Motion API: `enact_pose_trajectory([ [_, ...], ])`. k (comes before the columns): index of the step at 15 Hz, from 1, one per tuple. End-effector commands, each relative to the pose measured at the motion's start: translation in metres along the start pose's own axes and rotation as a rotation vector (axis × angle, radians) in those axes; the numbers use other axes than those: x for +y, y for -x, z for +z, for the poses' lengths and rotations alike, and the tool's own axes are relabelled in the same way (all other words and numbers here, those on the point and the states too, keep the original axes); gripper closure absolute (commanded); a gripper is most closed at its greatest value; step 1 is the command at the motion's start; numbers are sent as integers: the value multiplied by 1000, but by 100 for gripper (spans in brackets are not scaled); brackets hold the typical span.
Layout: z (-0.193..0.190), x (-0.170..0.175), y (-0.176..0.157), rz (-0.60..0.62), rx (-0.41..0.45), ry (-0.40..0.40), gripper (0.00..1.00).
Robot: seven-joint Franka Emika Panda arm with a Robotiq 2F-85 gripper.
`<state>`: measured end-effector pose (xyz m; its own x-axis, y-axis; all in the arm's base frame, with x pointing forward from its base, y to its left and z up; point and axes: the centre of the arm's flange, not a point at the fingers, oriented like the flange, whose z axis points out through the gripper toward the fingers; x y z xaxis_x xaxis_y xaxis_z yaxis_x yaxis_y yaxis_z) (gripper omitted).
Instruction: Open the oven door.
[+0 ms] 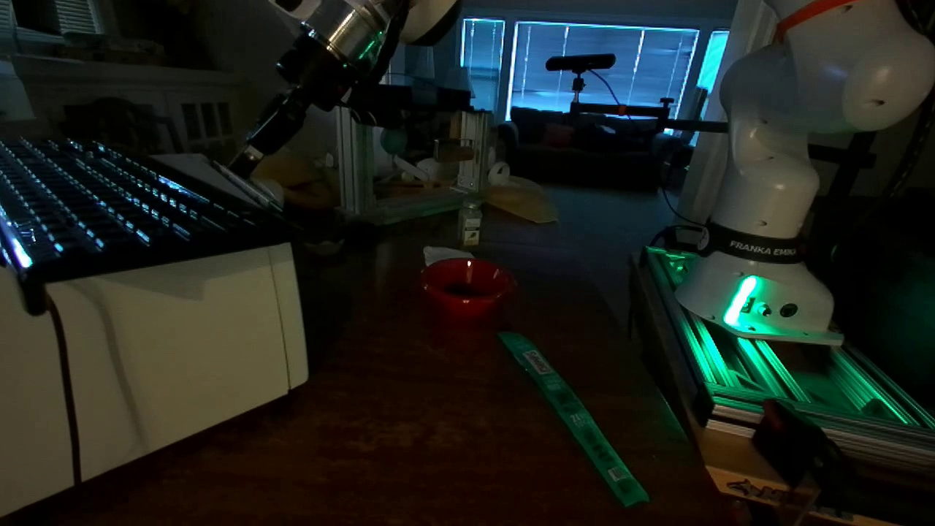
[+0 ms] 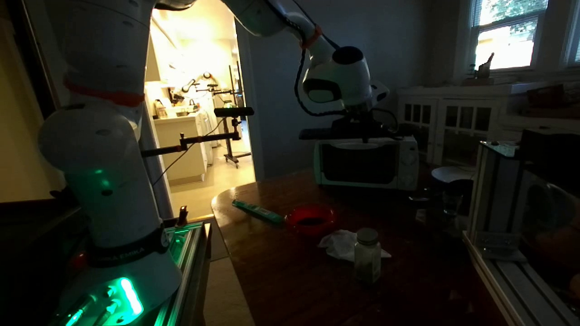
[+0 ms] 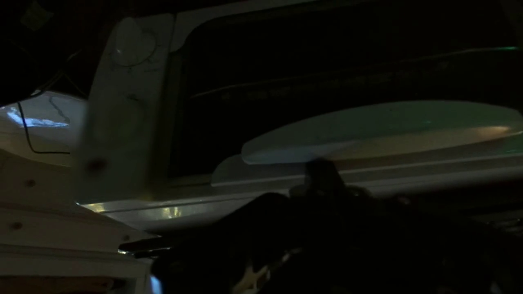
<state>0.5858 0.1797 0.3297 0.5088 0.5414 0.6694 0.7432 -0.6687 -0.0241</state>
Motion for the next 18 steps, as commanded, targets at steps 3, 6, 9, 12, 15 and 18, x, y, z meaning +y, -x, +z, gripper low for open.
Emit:
enact_pose_trajectory([
  [3,-8,13,14,11,-100,19,100],
  [6,-11,16,20,26,-127,21,100],
  [9,-11,18,29,46,-155,19,100],
  [12,-17,18,39,68,-179,23,100],
  [15,-26,18,52,95,-203,34,100],
  [18,-32,19,71,127,-233,38,100],
])
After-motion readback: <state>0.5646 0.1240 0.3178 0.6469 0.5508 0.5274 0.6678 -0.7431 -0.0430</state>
